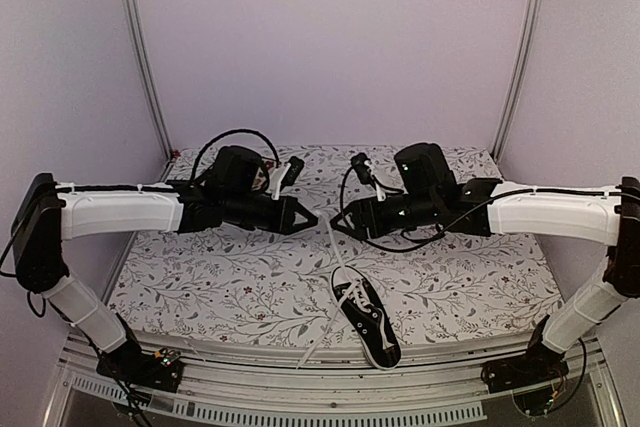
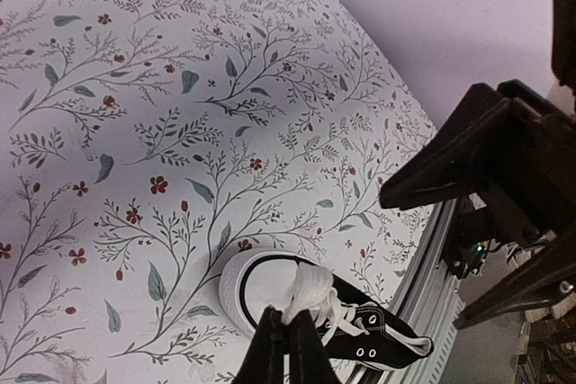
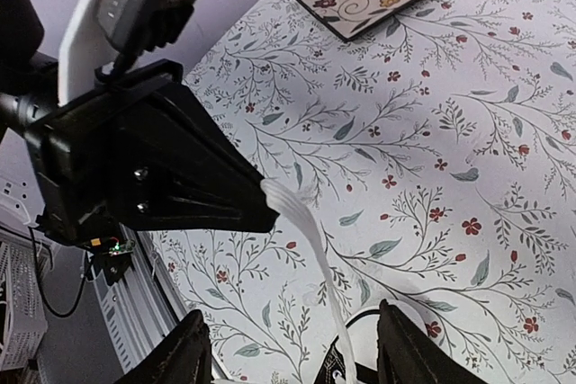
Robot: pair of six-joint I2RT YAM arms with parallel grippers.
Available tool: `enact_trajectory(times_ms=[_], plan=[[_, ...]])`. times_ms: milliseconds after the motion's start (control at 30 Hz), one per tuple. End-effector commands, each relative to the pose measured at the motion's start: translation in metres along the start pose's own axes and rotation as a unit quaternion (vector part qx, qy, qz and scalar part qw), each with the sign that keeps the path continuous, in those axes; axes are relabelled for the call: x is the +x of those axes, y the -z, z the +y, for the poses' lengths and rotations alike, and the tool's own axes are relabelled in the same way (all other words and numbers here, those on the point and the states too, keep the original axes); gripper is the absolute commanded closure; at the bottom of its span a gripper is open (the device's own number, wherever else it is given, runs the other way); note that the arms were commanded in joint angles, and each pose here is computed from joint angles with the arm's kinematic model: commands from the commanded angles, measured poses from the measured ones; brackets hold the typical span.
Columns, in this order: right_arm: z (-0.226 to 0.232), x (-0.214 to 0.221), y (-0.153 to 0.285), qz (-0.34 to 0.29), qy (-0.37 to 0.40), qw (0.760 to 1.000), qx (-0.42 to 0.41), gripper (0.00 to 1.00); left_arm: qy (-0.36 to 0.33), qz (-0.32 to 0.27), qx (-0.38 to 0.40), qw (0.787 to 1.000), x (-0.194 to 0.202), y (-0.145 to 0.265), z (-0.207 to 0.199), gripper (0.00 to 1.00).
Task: Tie the shoes
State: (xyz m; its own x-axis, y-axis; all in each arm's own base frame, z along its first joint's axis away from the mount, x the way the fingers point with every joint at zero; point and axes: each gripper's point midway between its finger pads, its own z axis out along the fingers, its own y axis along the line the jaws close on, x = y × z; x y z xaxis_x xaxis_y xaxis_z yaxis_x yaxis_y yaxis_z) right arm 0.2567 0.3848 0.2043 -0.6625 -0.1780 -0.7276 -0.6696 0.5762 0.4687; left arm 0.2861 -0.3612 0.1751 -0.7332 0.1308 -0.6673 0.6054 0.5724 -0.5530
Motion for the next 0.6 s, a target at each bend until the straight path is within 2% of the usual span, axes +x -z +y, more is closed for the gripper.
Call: enact_trajectory(times_ms=[0, 167, 333, 400, 467, 500, 533, 567], plan=[[-0.01, 0.012, -0.022, 0.037, 0.025, 0.999, 0.0, 0.39, -0.014, -0.013, 0.012, 1.0, -0.006, 0.006, -0.005, 1.0], [-0.03, 0.019, -0.049, 0.064, 0.025, 0.997, 0.018, 0.48, -0.014, -0.008, 0.014, 1.0, -0.004, 0.006, -0.005, 1.0], [-0.026, 0.008, -0.064, 0.061, 0.032, 0.998, 0.006, 0.6, -0.014, -0.007, 0.016, 1.0, -0.001, 0.006, -0.004, 1.0], [-0.024, 0.006, -0.068, 0.062, 0.03, 0.998, 0.0, 0.75, -0.012, -0.003, 0.016, 1.0, 0.001, 0.004, -0.003, 1.0], [-0.022, 0.004, -0.067, 0.06, 0.023, 0.998, -0.004, 0.96, -0.009, 0.001, 0.012, 1.0, 0.005, 0.002, 0.0, 1.0], [-0.022, 0.003, -0.064, 0.057, 0.021, 0.998, -0.001, 0.97, -0.005, 0.001, 0.007, 1.0, 0.008, 0.002, 0.003, 0.9], [-0.025, 0.002, -0.062, 0.053, 0.018, 0.998, 0.007, 0.97, 0.0, 0.005, 0.004, 1.0, 0.014, 0.002, 0.006, 0.71], [-0.026, 0.002, -0.058, 0.05, 0.013, 0.999, 0.011, 0.98, 0.005, 0.004, 0.001, 1.0, 0.02, 0.002, 0.009, 0.63]])
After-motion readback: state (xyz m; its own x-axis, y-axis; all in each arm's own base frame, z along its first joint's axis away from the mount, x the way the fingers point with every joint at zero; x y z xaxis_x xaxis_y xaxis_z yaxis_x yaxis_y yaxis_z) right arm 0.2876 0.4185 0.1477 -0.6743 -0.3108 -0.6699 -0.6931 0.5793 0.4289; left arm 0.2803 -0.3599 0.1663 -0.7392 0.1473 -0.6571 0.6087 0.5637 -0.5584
